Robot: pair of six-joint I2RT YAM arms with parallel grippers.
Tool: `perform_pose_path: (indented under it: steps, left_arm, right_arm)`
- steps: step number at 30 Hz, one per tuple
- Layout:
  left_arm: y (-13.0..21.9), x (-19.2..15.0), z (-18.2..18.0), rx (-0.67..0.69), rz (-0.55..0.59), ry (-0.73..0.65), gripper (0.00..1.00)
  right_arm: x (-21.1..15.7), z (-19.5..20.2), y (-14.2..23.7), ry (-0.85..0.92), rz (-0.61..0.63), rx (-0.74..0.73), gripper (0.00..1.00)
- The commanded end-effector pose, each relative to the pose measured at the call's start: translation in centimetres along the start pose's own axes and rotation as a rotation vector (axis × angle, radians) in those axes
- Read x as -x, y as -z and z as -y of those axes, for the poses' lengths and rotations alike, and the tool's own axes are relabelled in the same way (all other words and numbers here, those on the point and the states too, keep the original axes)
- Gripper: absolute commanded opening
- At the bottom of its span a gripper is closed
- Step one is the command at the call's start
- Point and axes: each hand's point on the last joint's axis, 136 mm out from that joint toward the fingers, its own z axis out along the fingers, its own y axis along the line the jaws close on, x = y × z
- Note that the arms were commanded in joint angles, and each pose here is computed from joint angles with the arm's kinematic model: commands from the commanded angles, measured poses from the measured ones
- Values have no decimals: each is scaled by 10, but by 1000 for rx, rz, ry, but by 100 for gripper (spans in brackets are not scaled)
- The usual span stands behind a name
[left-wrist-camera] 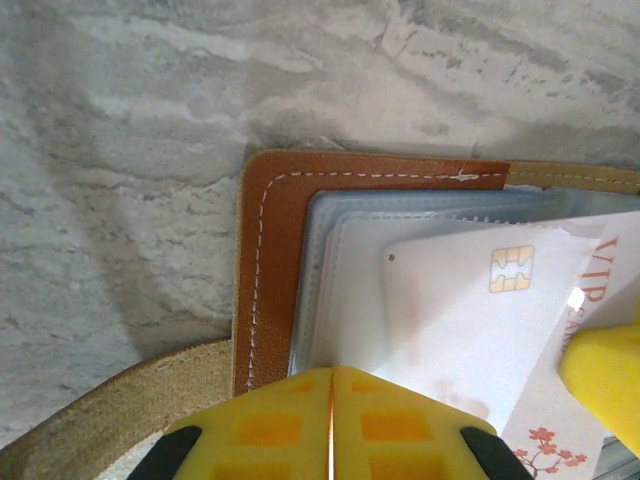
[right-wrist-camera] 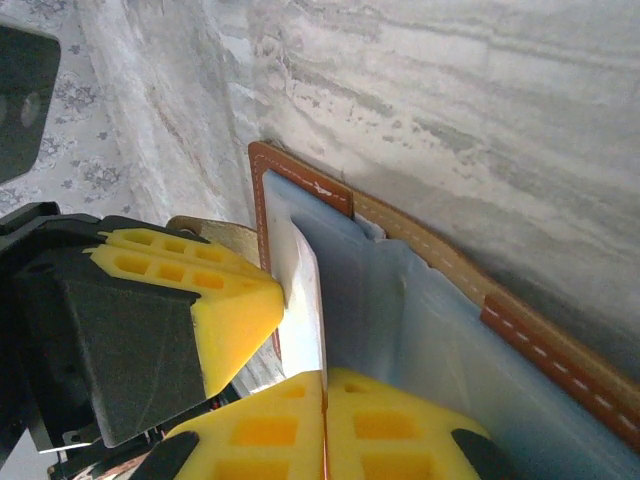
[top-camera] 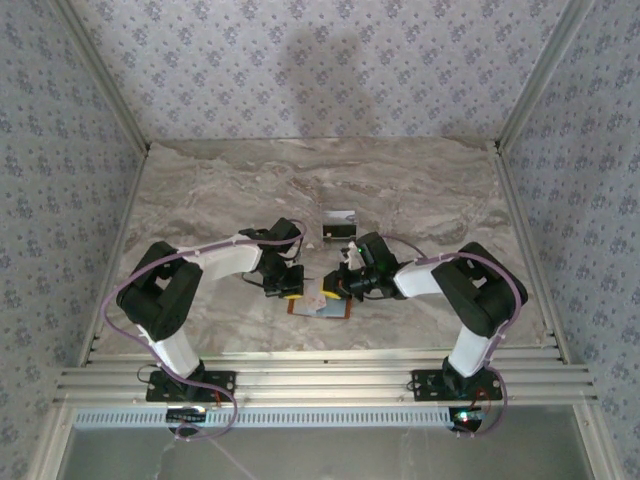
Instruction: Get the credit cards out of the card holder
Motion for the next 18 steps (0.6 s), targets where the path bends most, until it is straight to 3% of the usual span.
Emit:
perform_pose_path:
  steps: [1,18]
  left_arm:
    - [1,-7,-10,51,-23,18,9]
    - [-1,-10,-8,27,-20,36,8]
  right_arm:
    - [1,5,7,6,14,-63,8]
    - [-2,7,46,63,48,-248,8]
